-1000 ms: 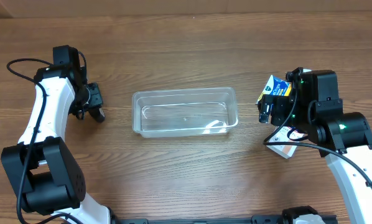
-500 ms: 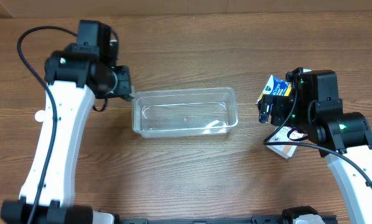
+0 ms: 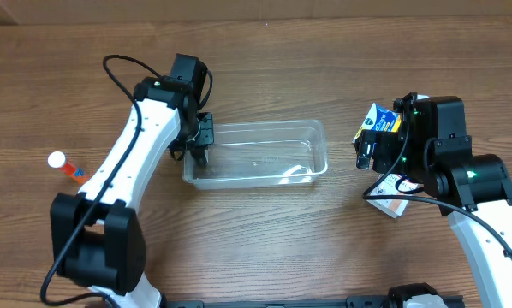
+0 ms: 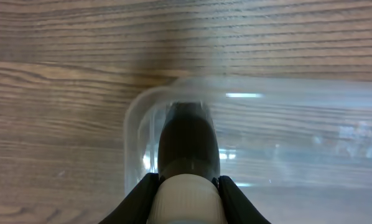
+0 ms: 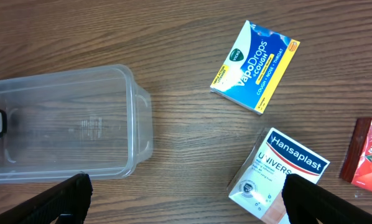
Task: Pack container
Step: 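Carry the bottle with left gripper and place it in the container, then move left gripper to the white-capped orange tube and grasp it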
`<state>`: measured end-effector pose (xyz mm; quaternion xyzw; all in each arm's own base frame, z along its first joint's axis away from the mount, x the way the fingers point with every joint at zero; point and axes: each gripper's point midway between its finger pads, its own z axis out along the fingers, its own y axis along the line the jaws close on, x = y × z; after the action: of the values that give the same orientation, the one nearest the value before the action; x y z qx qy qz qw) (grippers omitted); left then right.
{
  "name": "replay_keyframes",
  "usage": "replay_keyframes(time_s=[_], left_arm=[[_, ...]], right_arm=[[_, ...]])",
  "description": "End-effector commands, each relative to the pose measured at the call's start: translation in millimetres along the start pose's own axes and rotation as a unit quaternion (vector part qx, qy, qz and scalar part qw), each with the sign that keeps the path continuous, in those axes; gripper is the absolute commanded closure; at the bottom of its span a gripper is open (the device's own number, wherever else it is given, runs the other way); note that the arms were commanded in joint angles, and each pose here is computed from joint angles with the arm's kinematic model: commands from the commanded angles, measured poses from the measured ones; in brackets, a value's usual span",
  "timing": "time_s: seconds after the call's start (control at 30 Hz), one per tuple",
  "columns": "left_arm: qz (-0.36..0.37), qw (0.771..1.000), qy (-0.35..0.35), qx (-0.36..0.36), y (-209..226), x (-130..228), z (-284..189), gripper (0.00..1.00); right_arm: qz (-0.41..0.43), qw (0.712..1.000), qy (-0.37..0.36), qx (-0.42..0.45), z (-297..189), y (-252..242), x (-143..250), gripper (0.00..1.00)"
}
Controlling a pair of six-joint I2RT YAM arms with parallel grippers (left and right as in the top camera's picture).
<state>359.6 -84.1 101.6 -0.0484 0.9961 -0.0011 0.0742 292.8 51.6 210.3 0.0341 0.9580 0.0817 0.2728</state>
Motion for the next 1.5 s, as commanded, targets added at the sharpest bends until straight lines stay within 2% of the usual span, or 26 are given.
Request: replay_keyframes(time_s=[0.0,0.07,0.1,0.13,0.2,0.3,0.4,0.47,0.53,0.6,0.63,0.67,0.77,0.87,1.03,1.13,1.33,1.4,1.47], left_arm=[[0.013,1.000,0.011,-0.013,1,-2,18,0.93],[0.016,1.000,0.006,-0.011,0,-5,19,0.91],[0.016,1.000,0.003,-0.010,-1,-7,19,0.80],[0.016,1.000,0.001,-0.010,-1,-7,19,0.57],[0.016,1.000,0.001,-0.009,-1,-8,19,0.40],[0.016,1.000,0.003,0.011,-9,-11,0,0.32],[0.015,0.999,-0.027,0.022,-12,-25,-54,0.31],[0.025,0.996,-0.074,0.036,-12,-33,-112,0.28],[0.002,0.991,-0.131,0.005,16,-28,-170,0.00],[-0.088,0.981,-0.169,-0.043,78,-13,-207,0.00],[-0.144,0.974,-0.164,-0.062,119,-4,-212,0.00],[-0.174,0.970,-0.156,-0.074,140,0,-210,0.00],[-0.264,0.954,-0.116,-0.076,202,10,-180,0.00],[-0.326,0.940,-0.078,-0.067,241,15,-131,0.00],[-0.335,0.939,0.016,-0.069,259,11,-47,0.00],[-0.340,0.936,0.056,-0.074,268,13,-14,0.00],[-0.350,0.929,0.086,-0.082,279,21,8,0.00],[-0.350,0.929,0.092,-0.083,279,22,11,0.12],[-0.350,0.929,0.092,-0.083,279,22,12,0.38]], right_arm=[[0.001,1.000,-0.019,0.001,-9,0,-10,0.00],[0.001,1.000,-0.019,0.001,-9,0,-10,0.00],[0.001,1.000,-0.019,0.001,-9,0,-10,0.00],[0.001,1.000,-0.019,0.001,-9,0,-10,0.00],[0.001,1.000,-0.019,0.001,-9,0,-10,0.00],[0.001,1.000,-0.019,0.001,-9,0,-10,0.00],[0.001,1.000,-0.019,0.001,-9,0,-10,0.00],[0.001,1.000,-0.019,0.002,-9,0,-10,0.00],[0.001,1.000,-0.018,0.002,-9,0,-10,0.00],[0.001,1.000,-0.019,0.002,-9,0,-10,0.00],[0.001,1.000,-0.019,0.001,-9,0,-10,0.00],[0.001,1.000,-0.019,0.001,-9,0,-10,0.00],[0.001,1.000,-0.018,0.002,-9,0,-10,0.00],[0.001,1.000,-0.018,0.002,-9,0,-10,0.00],[0.001,1.000,-0.014,0.002,-8,0,-7,0.00],[0.001,1.000,-0.014,0.002,-8,0,-8,0.00],[0.001,1.000,-0.014,0.002,-8,0,-7,0.00],[0.001,1.000,-0.014,0.002,-8,0,-7,0.00],[0.001,1.000,-0.014,0.003,-8,-1,-8,0.00]])
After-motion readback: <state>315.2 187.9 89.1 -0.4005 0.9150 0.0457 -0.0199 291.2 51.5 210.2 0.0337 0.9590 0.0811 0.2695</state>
